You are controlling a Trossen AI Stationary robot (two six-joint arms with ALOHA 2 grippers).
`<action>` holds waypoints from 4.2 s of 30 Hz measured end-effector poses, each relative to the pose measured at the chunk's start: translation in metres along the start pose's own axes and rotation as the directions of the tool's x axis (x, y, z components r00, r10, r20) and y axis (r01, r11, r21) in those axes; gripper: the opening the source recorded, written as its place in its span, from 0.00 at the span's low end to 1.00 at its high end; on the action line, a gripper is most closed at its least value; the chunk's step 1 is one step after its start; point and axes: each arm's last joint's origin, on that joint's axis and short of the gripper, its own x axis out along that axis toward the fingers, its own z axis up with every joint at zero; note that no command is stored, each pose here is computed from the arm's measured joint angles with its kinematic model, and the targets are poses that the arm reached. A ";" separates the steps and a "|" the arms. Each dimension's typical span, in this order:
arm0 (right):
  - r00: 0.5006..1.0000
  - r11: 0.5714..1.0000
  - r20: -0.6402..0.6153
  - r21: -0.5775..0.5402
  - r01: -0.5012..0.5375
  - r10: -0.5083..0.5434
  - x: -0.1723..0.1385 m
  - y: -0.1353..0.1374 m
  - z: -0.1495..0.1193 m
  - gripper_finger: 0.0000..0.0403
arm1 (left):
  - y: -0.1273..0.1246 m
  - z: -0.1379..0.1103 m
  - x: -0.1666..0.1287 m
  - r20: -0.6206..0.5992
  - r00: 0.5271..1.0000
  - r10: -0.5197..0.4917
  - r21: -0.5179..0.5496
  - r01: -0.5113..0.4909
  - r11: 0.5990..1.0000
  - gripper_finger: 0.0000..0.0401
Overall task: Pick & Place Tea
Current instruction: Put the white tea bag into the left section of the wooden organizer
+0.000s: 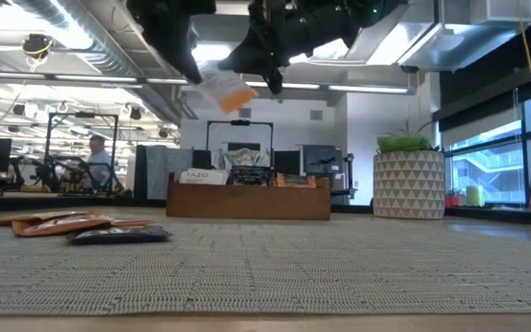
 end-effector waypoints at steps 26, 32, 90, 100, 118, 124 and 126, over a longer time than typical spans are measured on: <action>0.906 0.971 0.418 0.235 -0.038 -0.065 -0.003 -0.033 -0.040 0.00 | 0.015 -0.083 -0.013 0.498 0.867 0.037 -0.377 0.178 0.909 0.20; 0.899 0.959 0.413 0.282 0.025 -0.144 0.000 -0.028 -0.067 0.00 | 0.015 -0.082 -0.009 0.535 0.842 0.072 -0.387 0.169 0.907 0.19; 0.968 0.993 0.251 0.112 -0.024 -0.005 0.053 -0.057 -0.078 0.41 | 0.015 -0.084 -0.004 0.502 0.862 0.067 -0.408 0.168 0.897 0.19; 0.998 0.990 -0.053 -0.140 -0.032 0.025 0.010 -0.041 -0.066 0.44 | 0.011 -0.086 0.035 0.322 0.946 0.045 -0.406 0.095 0.909 0.20; 0.963 0.996 -0.269 -0.091 0.005 -0.029 0.004 -0.036 -0.086 0.44 | 0.036 -0.084 0.070 0.247 0.961 0.124 -0.023 -0.122 0.992 0.20; 0.963 0.996 -0.269 -0.091 0.005 -0.030 0.004 -0.036 -0.086 0.44 | 0.041 -0.083 0.069 0.267 0.954 0.140 -0.009 -0.142 0.990 0.20; 0.963 0.996 -0.268 -0.091 0.005 -0.029 0.004 -0.036 -0.086 0.44 | 0.042 -0.083 0.069 0.266 0.954 0.141 -0.040 -0.135 0.990 0.20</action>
